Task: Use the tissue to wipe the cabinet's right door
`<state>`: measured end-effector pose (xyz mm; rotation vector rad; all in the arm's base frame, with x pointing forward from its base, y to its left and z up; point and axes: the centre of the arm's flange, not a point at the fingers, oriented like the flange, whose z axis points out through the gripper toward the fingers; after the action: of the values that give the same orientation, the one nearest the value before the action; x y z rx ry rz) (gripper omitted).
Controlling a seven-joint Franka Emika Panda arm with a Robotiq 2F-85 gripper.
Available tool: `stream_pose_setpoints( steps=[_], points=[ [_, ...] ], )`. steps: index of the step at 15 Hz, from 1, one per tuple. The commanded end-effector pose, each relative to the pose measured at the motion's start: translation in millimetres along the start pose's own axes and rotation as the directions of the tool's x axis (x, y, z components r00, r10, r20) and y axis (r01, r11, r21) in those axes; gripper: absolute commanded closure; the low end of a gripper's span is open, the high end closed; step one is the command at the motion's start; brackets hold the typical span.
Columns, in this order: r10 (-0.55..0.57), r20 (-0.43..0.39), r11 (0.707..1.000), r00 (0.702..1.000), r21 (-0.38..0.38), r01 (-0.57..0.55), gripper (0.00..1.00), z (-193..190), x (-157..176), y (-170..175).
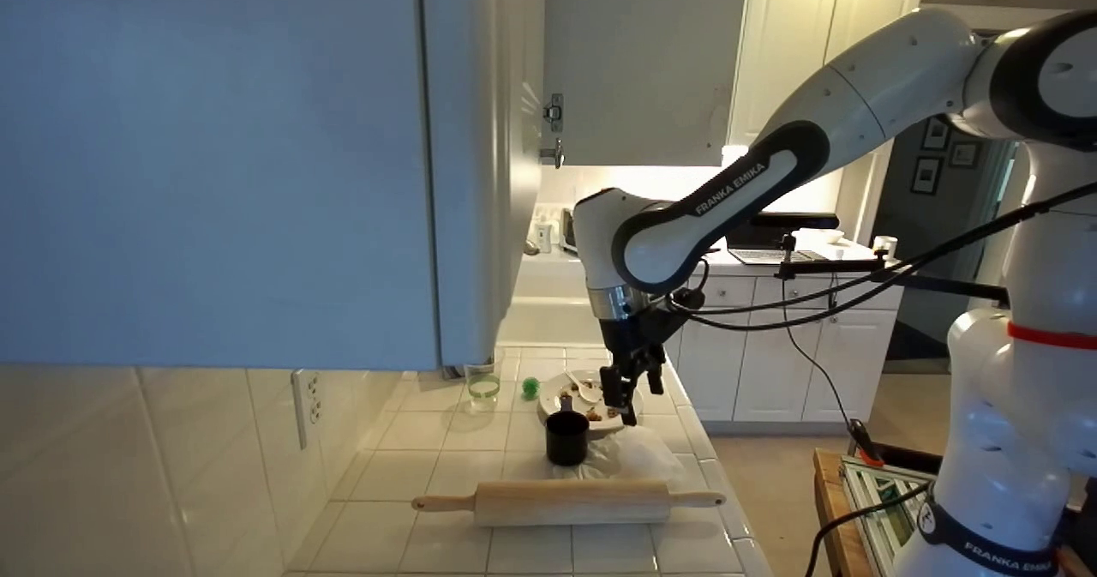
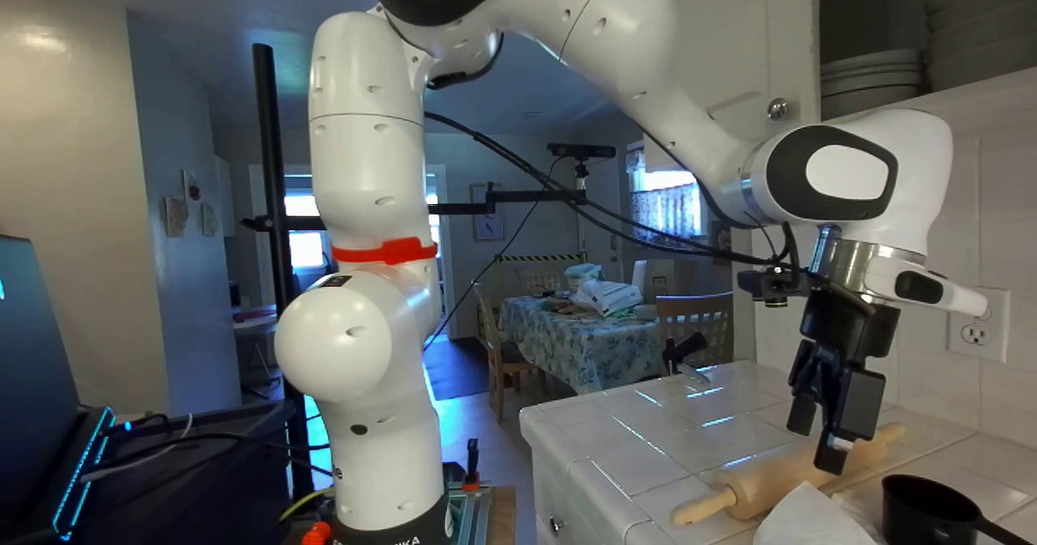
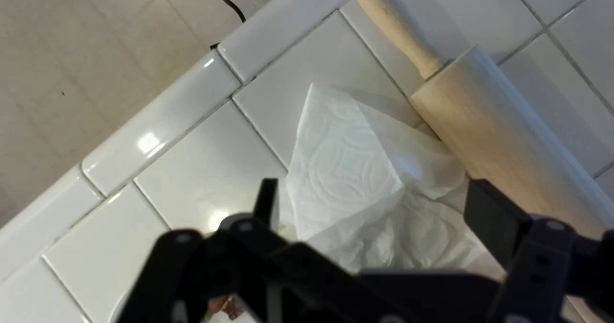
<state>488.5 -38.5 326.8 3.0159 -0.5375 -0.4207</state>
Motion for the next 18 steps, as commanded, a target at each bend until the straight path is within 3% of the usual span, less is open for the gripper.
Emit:
stream_pose_setpoints(
  steps=[1,4,8,11,18],
  points=[
    [0.005,0.001,1.000,1.000,-0.004,-0.005,0.00,3,1,-1],
    [0.012,0.001,1.000,1.000,-0.006,-0.012,0.00,4,1,-2],
    [0.085,0.063,0.995,0.994,-0.053,-0.082,0.00,21,9,-16],
    [0.162,0.052,0.985,0.985,-0.072,-0.158,0.00,32,10,-24],
    [0.396,0.003,0.908,0.918,-0.152,-0.391,0.00,48,8,-28]
  ],
)
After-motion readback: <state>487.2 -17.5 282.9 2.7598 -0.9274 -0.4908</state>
